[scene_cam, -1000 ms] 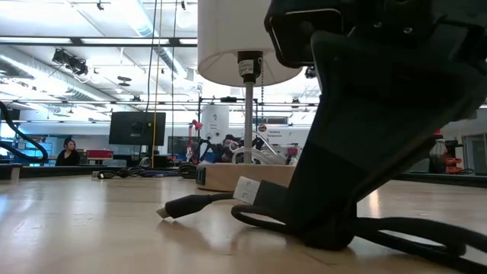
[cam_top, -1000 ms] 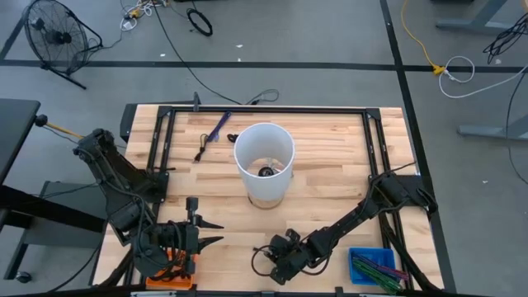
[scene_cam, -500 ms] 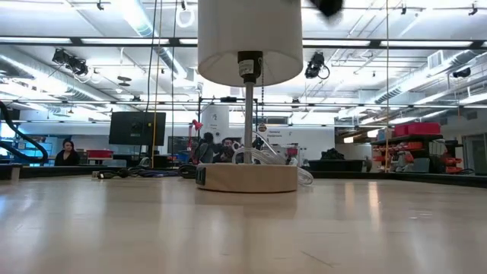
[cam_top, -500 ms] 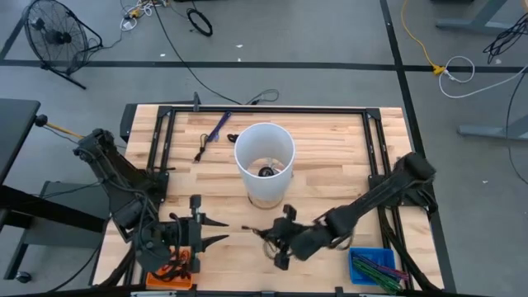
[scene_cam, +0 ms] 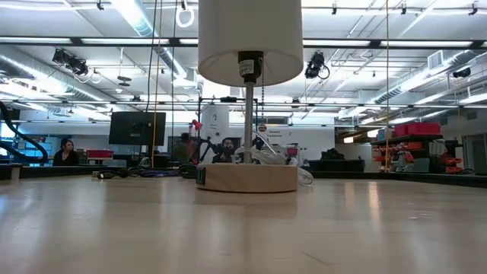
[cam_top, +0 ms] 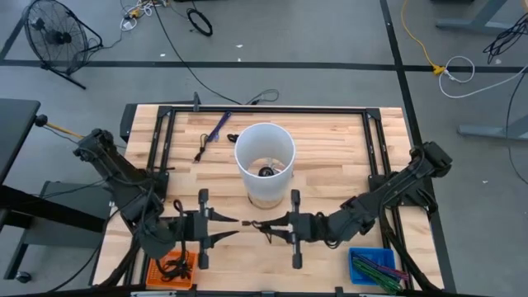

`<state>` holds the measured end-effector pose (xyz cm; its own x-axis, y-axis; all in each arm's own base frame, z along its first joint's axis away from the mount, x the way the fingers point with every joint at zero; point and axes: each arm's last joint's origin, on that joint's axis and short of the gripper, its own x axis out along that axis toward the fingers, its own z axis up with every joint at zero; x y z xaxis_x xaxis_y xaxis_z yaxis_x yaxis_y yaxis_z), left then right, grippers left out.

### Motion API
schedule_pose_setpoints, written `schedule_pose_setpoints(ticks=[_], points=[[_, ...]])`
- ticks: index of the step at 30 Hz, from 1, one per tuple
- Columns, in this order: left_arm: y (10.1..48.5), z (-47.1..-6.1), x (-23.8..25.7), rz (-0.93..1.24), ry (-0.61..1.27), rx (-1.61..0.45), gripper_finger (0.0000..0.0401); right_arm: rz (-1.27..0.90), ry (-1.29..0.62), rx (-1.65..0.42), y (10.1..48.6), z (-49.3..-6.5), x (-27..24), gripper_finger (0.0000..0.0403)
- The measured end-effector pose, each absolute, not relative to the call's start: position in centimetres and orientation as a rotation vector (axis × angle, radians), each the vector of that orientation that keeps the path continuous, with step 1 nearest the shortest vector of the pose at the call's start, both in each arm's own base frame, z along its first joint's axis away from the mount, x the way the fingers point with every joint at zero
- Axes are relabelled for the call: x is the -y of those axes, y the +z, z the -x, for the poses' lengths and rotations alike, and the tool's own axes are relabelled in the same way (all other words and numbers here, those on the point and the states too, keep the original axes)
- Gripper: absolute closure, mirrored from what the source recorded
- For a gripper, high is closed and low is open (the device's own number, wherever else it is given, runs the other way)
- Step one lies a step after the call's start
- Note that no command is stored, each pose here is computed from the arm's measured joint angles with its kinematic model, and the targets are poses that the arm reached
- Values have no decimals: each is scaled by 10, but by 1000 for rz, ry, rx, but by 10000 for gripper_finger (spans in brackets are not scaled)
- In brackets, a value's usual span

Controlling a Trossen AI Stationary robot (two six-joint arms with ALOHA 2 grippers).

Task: Pick & Place USB Port
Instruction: Put the black charger cable into the orange bin

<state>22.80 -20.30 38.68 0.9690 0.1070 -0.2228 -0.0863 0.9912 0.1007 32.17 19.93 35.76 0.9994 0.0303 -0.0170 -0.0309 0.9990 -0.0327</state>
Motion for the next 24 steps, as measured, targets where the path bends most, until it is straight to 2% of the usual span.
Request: schedule_pose_setpoints(ticks=[4,24], points=[[391,-232,202,-94,62,-201,284,72,80,33,361,-323,-201,383],[397,-251,188,-79,-69,-178,284,81,117,10,348,-337,-199,383]])
